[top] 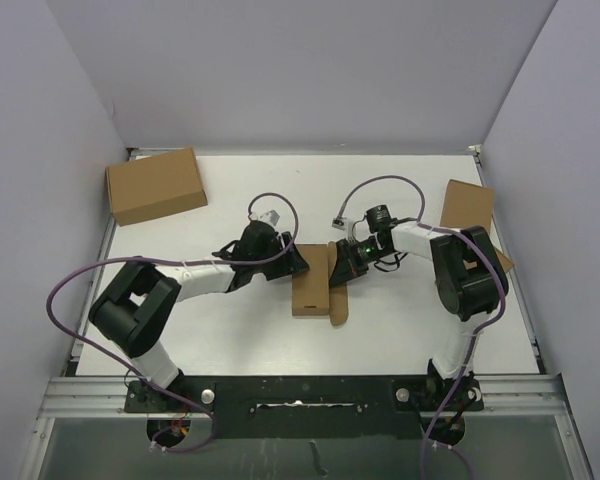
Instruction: Fold the paper box
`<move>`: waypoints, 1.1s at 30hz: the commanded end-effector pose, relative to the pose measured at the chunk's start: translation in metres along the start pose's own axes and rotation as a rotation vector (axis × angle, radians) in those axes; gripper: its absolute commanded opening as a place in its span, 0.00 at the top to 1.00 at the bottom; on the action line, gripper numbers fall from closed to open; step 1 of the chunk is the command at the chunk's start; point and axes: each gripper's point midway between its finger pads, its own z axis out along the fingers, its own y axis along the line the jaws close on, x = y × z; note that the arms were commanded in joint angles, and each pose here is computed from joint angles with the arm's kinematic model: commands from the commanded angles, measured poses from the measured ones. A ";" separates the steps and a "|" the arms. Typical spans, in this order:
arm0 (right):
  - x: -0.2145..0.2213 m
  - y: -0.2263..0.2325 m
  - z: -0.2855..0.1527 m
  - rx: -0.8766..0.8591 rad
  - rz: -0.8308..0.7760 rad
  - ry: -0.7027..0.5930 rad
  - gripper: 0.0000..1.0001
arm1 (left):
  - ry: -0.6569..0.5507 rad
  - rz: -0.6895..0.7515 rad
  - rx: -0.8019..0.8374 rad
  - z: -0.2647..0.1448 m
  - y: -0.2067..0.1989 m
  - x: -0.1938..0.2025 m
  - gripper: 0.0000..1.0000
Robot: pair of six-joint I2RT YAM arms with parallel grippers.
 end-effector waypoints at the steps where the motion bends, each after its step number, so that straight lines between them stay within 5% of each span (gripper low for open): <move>1: -0.003 0.004 0.012 -0.028 -0.009 0.013 0.99 | 0.010 0.042 0.048 0.002 -0.012 -0.009 0.47; 8: -0.016 -0.005 -0.011 0.003 -0.021 -0.040 0.97 | -0.041 0.076 0.045 -0.014 -0.006 -0.023 0.42; 15: -0.040 0.016 -0.049 0.003 -0.216 -0.164 0.96 | -0.180 0.198 0.070 -0.058 -0.016 -0.047 0.36; 20: -0.029 0.032 -0.043 -0.040 -0.310 -0.125 0.99 | -0.220 0.199 0.158 -0.085 -0.022 -0.040 0.37; 33: 0.021 0.019 0.003 -0.121 -0.006 -0.004 1.00 | -0.071 0.116 0.211 -0.063 -0.017 0.011 0.38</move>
